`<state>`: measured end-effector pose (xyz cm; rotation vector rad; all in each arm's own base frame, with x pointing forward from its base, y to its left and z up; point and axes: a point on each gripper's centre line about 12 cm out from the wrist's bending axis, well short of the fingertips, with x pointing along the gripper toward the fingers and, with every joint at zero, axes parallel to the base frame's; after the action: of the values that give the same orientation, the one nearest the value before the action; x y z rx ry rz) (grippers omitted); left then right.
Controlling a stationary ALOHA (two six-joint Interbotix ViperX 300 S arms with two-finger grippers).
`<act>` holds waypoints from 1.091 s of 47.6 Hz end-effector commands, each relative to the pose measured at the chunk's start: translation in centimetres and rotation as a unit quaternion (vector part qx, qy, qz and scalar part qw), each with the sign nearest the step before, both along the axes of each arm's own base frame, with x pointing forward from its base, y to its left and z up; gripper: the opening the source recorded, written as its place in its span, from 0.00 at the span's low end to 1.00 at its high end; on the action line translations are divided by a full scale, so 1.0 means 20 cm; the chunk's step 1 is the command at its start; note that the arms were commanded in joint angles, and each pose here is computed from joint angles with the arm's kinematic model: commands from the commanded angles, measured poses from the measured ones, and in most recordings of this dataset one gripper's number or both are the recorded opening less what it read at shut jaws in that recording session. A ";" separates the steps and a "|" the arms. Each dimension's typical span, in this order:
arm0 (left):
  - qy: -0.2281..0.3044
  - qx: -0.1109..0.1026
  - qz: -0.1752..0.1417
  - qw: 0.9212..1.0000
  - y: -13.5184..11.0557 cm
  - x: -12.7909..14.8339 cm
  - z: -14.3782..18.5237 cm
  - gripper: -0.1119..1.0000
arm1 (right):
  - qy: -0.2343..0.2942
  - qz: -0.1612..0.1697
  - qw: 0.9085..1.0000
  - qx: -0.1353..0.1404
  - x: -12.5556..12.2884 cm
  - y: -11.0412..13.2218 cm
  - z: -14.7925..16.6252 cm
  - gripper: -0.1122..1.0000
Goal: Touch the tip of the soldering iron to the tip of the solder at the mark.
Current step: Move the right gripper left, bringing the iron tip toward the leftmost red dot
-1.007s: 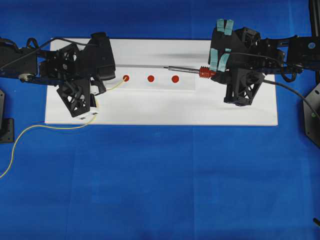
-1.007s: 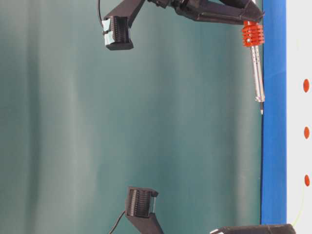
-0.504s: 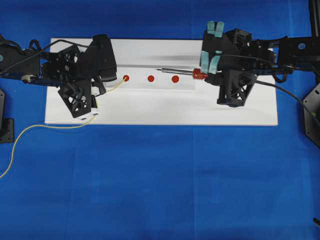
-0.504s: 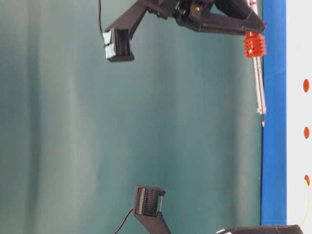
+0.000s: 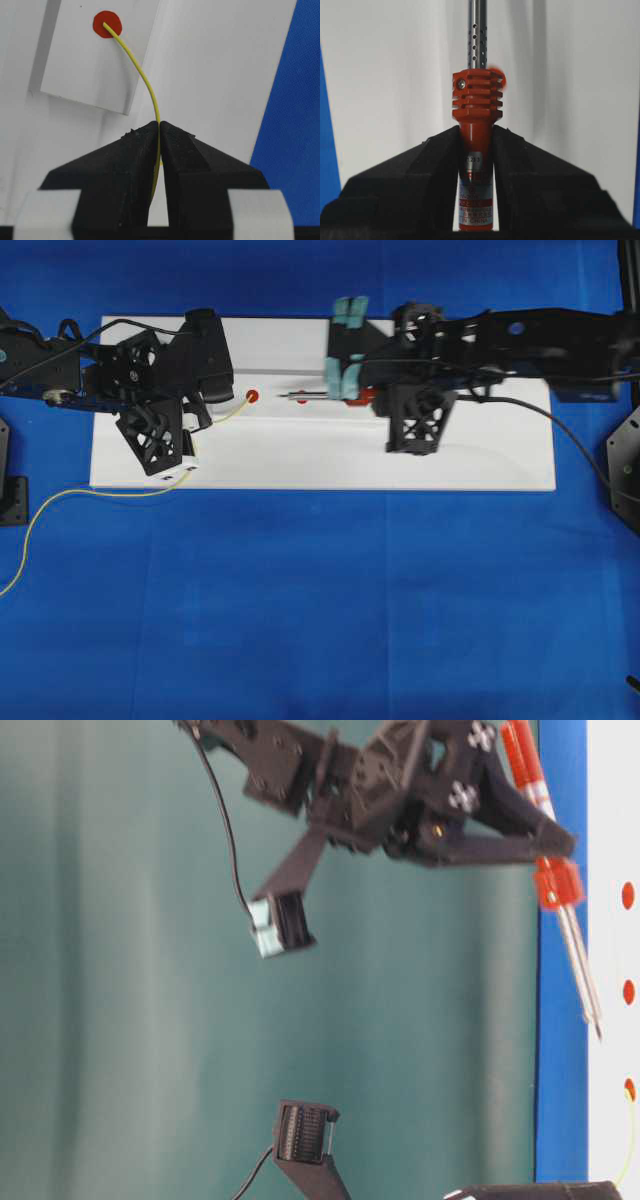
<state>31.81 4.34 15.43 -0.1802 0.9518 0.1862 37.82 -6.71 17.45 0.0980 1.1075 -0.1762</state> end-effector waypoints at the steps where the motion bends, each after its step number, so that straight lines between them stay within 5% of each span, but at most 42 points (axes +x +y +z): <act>1: -0.012 0.001 0.000 1.000 0.00 0.01 0.04 0.12 | -0.020 0.003 1.000 -0.006 0.07 -0.01 0.06 0.16; 52: -0.010 0.001 0.000 1.000 0.00 0.02 0.03 0.12 | 0.008 0.009 1.000 -0.020 0.17 -0.06 0.00 0.16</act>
<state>31.77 4.33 15.40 -0.1804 0.9564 0.1864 40.47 -7.76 15.95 0.0595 1.1615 -0.1791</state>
